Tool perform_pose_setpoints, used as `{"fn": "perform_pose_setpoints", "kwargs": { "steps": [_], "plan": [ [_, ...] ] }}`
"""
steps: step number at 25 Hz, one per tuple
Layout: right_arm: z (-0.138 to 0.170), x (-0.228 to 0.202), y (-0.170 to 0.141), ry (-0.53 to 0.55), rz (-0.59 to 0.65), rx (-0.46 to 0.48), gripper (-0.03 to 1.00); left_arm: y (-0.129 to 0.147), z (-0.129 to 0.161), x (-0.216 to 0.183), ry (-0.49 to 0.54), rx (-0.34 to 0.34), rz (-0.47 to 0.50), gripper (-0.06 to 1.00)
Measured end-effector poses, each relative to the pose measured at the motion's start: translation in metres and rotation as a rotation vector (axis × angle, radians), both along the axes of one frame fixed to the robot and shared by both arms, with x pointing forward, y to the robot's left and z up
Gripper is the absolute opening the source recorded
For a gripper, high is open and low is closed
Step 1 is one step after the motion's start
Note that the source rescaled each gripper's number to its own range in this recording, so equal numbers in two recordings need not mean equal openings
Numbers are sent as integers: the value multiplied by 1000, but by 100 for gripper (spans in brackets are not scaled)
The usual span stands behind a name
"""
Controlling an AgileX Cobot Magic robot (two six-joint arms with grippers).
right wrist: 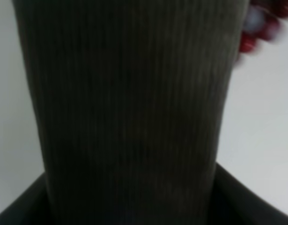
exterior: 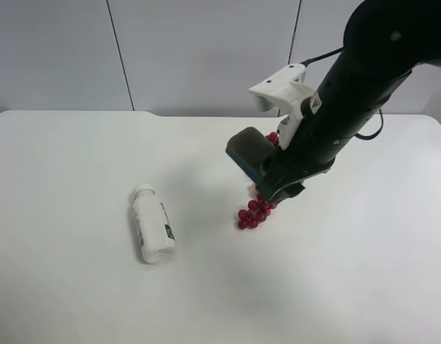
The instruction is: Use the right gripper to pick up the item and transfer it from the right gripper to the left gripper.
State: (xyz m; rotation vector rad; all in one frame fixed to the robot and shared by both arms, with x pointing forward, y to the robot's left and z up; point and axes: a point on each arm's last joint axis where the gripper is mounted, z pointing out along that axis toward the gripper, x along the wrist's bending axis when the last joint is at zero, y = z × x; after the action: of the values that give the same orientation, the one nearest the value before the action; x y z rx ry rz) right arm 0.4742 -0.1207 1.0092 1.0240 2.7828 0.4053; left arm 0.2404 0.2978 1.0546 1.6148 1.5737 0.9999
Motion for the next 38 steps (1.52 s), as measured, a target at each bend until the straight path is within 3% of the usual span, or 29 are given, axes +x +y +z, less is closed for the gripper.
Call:
{"fn": "perform_pose_setpoints", "kwargs": {
  "steps": [4, 7, 16, 24, 29, 38],
  "plan": [
    [1, -18, 24, -27, 134, 7, 0, -2, 0, 13, 75, -48, -22, 100],
    [1, -28, 36, -40, 205, 11, 0, -8, -1, 22, 122, -127, -70, 100],
    [3, -57, 67, -93, 382, 43, 0, -32, 22, 33, 168, -357, -324, 100],
    [5, -83, 89, -140, 510, 85, 0, -58, 32, 62, 367, -580, -498, 100],
    [6, -86, 92, -149, 524, 94, 0, -71, 27, 83, 496, -695, -515, 100],
    [6, -97, 99, -161, 582, 103, 0, -83, 15, 117, 591, -782, -509, 100]
  ]
}}
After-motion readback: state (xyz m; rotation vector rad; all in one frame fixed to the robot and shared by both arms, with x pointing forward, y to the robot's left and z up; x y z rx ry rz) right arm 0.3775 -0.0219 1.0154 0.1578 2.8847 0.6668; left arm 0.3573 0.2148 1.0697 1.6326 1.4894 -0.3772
